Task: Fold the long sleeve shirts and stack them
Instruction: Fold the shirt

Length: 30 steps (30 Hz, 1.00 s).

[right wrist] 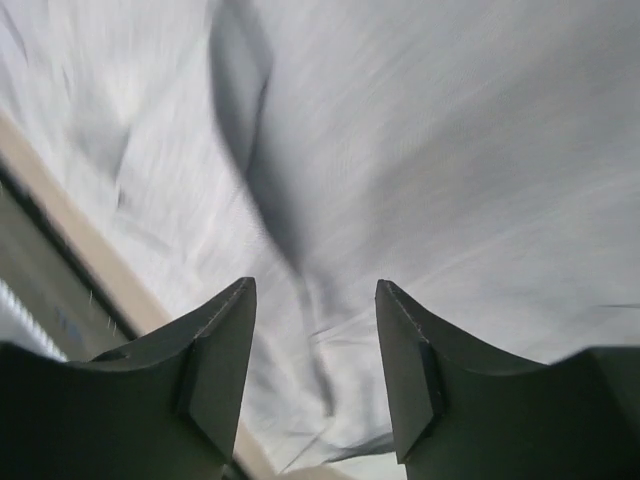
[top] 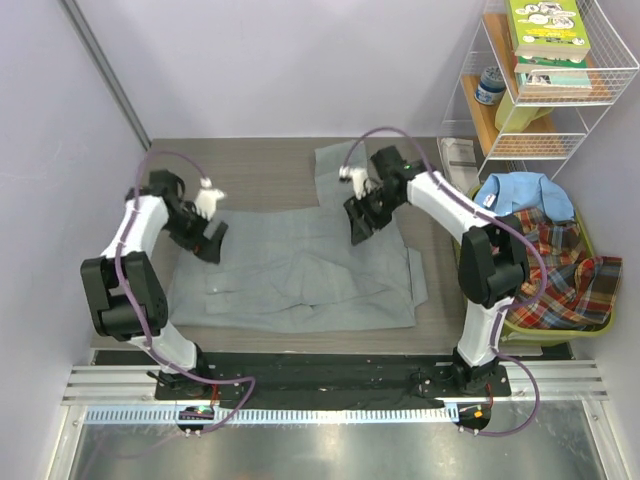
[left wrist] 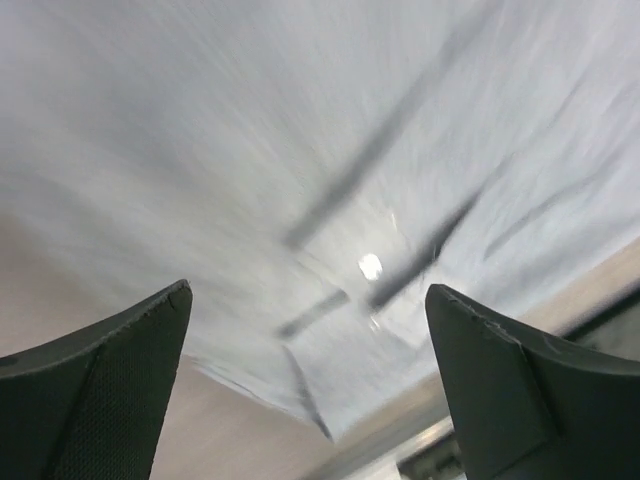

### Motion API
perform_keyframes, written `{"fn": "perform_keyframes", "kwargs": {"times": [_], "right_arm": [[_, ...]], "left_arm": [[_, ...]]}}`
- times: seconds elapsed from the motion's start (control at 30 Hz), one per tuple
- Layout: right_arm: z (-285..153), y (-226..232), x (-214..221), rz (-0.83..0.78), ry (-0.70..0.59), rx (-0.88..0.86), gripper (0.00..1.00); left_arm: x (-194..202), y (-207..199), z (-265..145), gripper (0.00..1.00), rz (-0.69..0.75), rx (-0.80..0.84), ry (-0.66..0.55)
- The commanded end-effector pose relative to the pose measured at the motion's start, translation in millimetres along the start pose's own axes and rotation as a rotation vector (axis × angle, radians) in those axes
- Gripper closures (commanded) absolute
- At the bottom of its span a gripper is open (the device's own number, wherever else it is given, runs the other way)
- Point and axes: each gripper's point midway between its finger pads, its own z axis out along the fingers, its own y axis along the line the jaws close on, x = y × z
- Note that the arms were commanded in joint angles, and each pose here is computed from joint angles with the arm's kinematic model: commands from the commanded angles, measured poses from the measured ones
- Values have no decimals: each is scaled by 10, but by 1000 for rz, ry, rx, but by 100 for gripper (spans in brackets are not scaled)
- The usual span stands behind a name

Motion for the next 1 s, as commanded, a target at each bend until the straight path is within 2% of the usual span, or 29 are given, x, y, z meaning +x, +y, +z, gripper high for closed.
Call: {"fn": "perform_keyframes", "kwargs": {"times": [0.0,0.07,0.13,0.2,0.23,0.3,0.33,0.4,0.53,0.67,0.87,0.97], "right_arm": [[-770,-411,-847,8,-320,120,42],[-896,-597,-1033,24,-388,184,31],[-944,-814,-1170,48,-442,242,14],[-787,-1111,-1227,107,-421,306,11],[-762,-1246,-1231,121,-405,334,10],[-589,-1458,-1273,151,-364,307,11],[-544,-1516,-1294,185,-373,271,16],[-452,-1638,-1365,203,-395,256,20],[-300,-1766,-1421,197,-438,266,25],[-129,-1872,-1390,206,-424,262,26],[99,-1889,-1308,216,-397,208,32],[174,-1883,-1275,227,-388,186,35]], "left_arm": [[-1005,77,-916,0,43,21,-484],[-1382,139,-1150,0,39,5,-646],[-1570,158,-1203,0,19,31,-715],[-1730,275,-1195,0,-30,40,-764],[-1725,373,-1035,0,-36,60,-722],[-1740,459,-1053,0,-52,79,-655],[-1725,576,-882,0,-92,103,-619],[-1684,739,-823,0,-116,94,-600],[-1529,997,-582,0,-83,11,-521],[-1336,1149,-305,0,-44,10,-397],[-1173,1448,-45,0,11,-64,-301],[-1149,1517,72,9,33,-47,-267]]}}
